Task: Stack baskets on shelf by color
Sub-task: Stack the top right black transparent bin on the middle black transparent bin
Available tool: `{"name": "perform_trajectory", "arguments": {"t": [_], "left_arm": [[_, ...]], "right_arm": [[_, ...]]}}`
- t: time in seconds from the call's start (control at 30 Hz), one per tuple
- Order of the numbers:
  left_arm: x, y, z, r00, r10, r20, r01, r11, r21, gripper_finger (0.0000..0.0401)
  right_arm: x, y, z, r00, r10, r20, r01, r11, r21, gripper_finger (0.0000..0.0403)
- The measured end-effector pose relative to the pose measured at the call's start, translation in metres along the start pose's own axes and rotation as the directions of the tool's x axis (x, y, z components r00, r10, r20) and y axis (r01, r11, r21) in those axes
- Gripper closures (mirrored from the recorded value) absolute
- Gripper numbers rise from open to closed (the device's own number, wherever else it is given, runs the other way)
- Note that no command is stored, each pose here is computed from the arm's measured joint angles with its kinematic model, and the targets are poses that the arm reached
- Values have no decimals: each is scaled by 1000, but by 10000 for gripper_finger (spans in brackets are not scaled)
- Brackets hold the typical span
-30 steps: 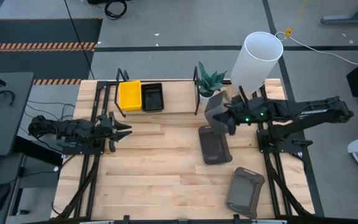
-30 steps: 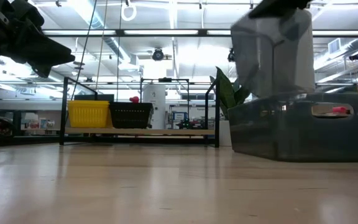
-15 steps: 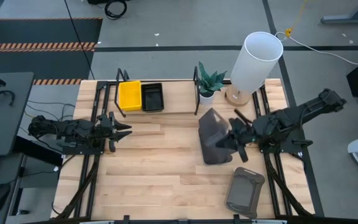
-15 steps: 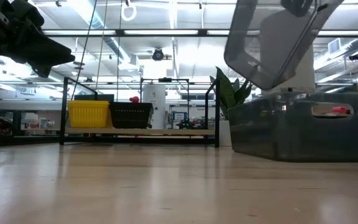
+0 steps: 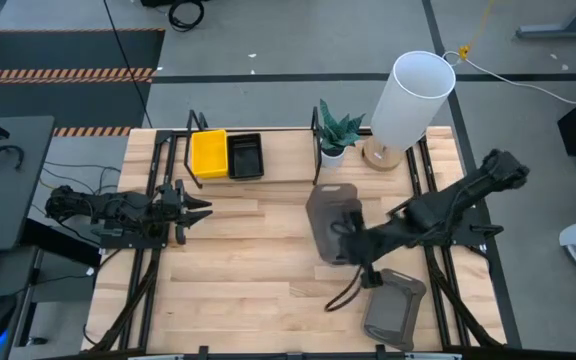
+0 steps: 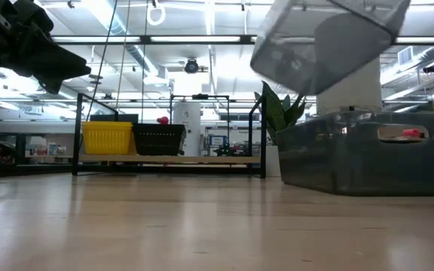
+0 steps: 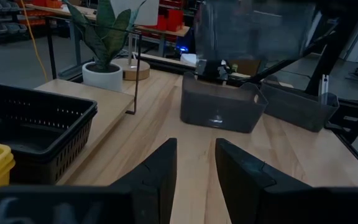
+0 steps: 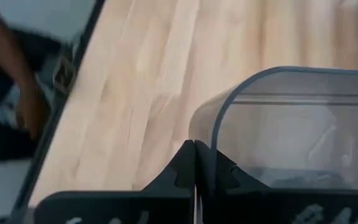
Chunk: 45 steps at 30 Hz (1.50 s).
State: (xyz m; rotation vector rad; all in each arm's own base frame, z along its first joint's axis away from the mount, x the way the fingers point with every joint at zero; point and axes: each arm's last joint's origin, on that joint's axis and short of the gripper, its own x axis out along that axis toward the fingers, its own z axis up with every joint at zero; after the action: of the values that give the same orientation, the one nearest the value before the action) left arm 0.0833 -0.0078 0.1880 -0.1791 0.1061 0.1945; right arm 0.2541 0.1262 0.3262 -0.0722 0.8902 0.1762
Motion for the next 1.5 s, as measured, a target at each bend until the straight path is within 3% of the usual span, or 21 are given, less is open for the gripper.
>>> {"name": "perform_trajectory", "arguments": {"t": [0.17,0.3,0.57,1.5], "left_arm": [[0,0,0,1000,0,0,0,1000,0,284],[0,0,0,1000,0,0,0,1000,0,284],[0,0,0,1000,0,0,0,1000,0,284],[0,0,0,1000,0,0,0,1000,0,284]], "right_arm": [[30,6,-4,979,-20,-203,22,1000,8,395],[44,10,-9,955,-44,-292,53,998,21,395],[49,19,-14,946,-121,-300,144,988,56,395],[72,22,-34,910,-187,-371,181,982,-52,395]]}}
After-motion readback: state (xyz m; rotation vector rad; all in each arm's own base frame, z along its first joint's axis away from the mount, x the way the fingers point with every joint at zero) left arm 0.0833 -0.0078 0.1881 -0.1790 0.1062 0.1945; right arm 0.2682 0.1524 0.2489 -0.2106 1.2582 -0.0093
